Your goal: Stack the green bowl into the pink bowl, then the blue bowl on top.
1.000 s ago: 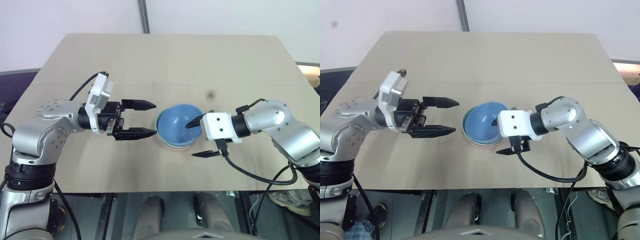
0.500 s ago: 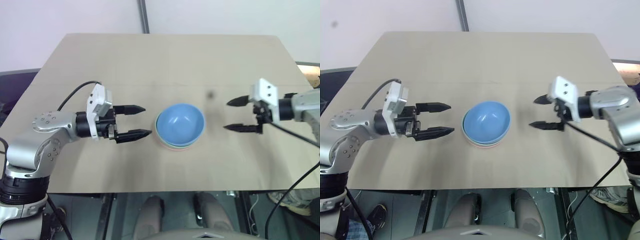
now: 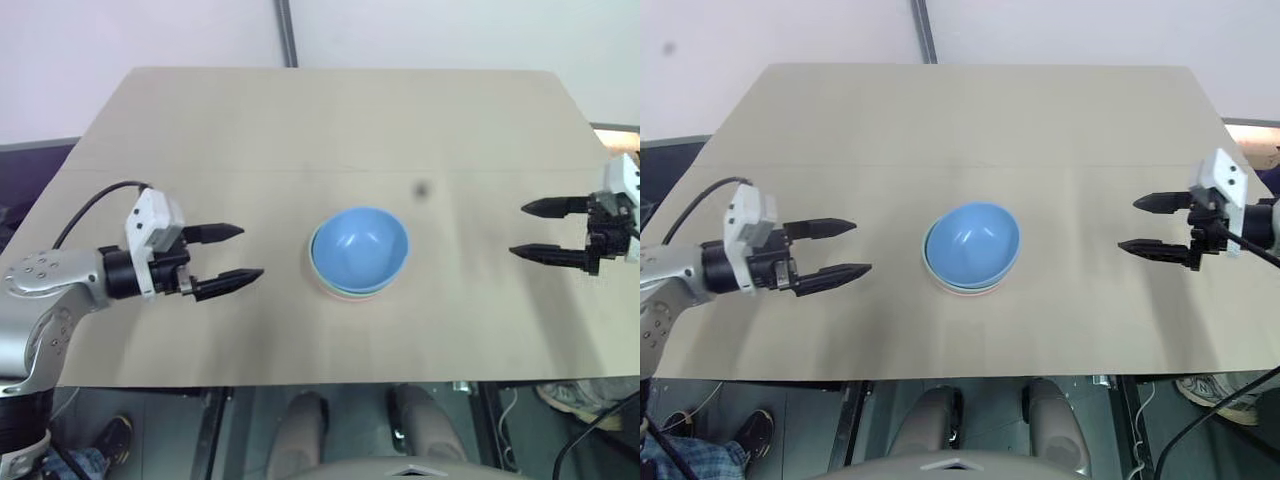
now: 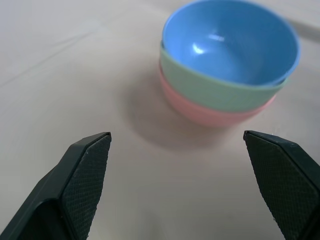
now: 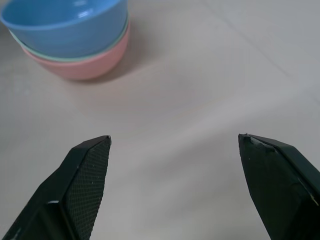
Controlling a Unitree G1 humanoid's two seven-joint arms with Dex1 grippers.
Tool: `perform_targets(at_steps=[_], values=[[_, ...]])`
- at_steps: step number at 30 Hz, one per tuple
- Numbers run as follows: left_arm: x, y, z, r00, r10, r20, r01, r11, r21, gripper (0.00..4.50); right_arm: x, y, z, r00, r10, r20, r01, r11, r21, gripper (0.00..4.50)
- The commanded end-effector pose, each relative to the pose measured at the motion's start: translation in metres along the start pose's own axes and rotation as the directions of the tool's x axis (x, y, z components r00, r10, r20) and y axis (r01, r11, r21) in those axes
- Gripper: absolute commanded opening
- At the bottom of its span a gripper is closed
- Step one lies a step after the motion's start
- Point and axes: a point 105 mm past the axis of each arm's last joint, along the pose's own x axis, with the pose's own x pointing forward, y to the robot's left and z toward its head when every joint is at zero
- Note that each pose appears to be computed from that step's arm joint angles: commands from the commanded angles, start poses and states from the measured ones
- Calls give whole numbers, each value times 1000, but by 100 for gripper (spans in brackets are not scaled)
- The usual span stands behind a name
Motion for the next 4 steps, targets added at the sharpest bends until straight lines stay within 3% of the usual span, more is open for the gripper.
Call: perform_targets(at_steps=[1,4], values=[[-10,1,10,999,33,5,-33,998,62,450,-12,4,16,999,-10,35,11,999,-45,443],[-11,3,9,999,45,0,-45,996,73,450,-12,6,17,999,-3,39,4,999,-41,443]])
